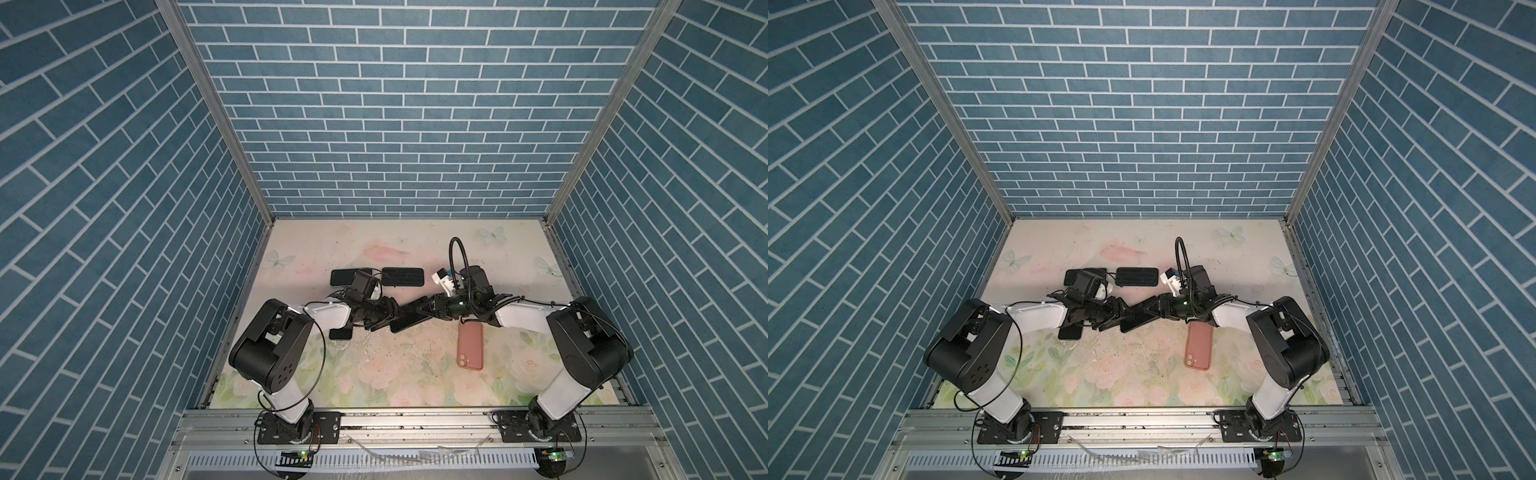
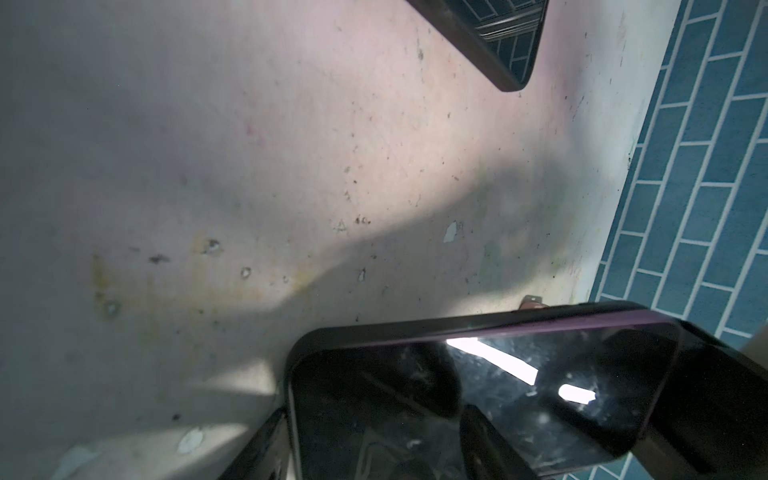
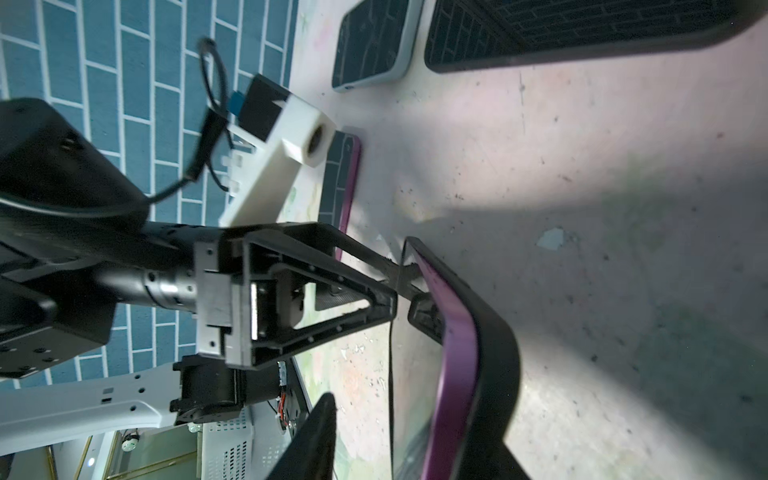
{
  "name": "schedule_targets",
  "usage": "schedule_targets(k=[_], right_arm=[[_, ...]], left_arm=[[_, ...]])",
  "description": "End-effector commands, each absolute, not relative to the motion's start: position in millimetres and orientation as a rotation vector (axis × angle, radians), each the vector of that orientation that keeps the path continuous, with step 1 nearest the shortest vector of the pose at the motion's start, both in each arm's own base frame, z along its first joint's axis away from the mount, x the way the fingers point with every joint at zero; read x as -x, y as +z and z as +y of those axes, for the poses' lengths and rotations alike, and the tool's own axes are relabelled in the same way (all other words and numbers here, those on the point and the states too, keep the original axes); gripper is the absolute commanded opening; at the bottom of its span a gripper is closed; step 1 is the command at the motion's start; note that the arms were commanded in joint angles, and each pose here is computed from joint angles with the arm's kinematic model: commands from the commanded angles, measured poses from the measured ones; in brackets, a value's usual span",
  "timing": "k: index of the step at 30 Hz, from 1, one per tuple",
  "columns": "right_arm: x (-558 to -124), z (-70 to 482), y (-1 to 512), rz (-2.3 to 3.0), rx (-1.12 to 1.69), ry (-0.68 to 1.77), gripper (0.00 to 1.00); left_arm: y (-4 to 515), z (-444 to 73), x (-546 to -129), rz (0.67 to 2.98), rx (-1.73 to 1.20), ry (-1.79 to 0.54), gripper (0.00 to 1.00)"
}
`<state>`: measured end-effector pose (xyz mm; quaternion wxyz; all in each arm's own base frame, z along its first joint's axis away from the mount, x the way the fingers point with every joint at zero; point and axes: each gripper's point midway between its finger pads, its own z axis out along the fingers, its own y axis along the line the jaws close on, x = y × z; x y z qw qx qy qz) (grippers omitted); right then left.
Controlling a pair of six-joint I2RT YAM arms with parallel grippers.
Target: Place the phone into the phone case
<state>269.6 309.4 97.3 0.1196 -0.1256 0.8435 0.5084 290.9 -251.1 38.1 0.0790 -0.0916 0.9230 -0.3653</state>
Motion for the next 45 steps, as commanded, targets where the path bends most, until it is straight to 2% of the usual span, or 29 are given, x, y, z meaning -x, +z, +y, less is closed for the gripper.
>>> schedule_targets(k=[1,8,14,19,22,23,24,26,29,32,36,45], right_arm=[[-272.8,310.6,114.5,2.392,0.372,1.537,0.41],[-270.9,308.3,101.5,2.441,0.347,1.52,0.21],[-269.3,295.2,86.2,2.536,0.353,1.359,0.0],[-273.3,284.6,99.4,2.52,0.371,1.241,0.0],[-277.8,284.6,122.4,2.457,0.368,1.26,0.0],[-279.8,285.1,132.8,2.426,0.363,1.282,0.0],[-281.7,285.4,144.5,2.389,0.353,1.319,0.0],[-286.2,286.0,169.7,2.303,0.336,1.405,0.0],[-290.8,285.6,208.1,2.172,0.315,1.539,0.0],[-290.6,286.7,238.8,2.068,0.324,1.648,0.0],[-285.7,287.4,259.8,2.012,0.348,1.695,0.0],[-283.2,285.4,277.1,1.923,0.292,1.779,0.0]], left_arm=[[11.4,-241.2,-272.9,2.861,0.323,-1.021,0.67],[12.6,-241.0,-273.2,2.858,0.325,-1.019,0.67],[17.8,-241.1,-276.2,2.84,0.326,-1.023,0.67],[34.5,-243.8,-285.4,2.789,0.305,-1.057,0.68],[56.8,-243.7,-295.4,2.718,0.291,-1.108,0.73],[66.9,-242.8,-299.0,2.683,0.282,-1.125,0.76],[79.5,-242.0,-302.9,2.641,0.27,-1.15,0.84],[104.3,-240.4,-309.3,2.56,0.241,-1.196,0.91],[144.1,-241.9,-315.7,2.432,0.17,-1.284,1.0],[173.0,-251.4,-316.6,2.347,0.084,-1.392,0.99],[186.0,-262.6,-317.2,2.281,0.019,-1.501,0.98],[231.9,-275.3,-317.9,2.034,-0.058,-1.724,0.86]])
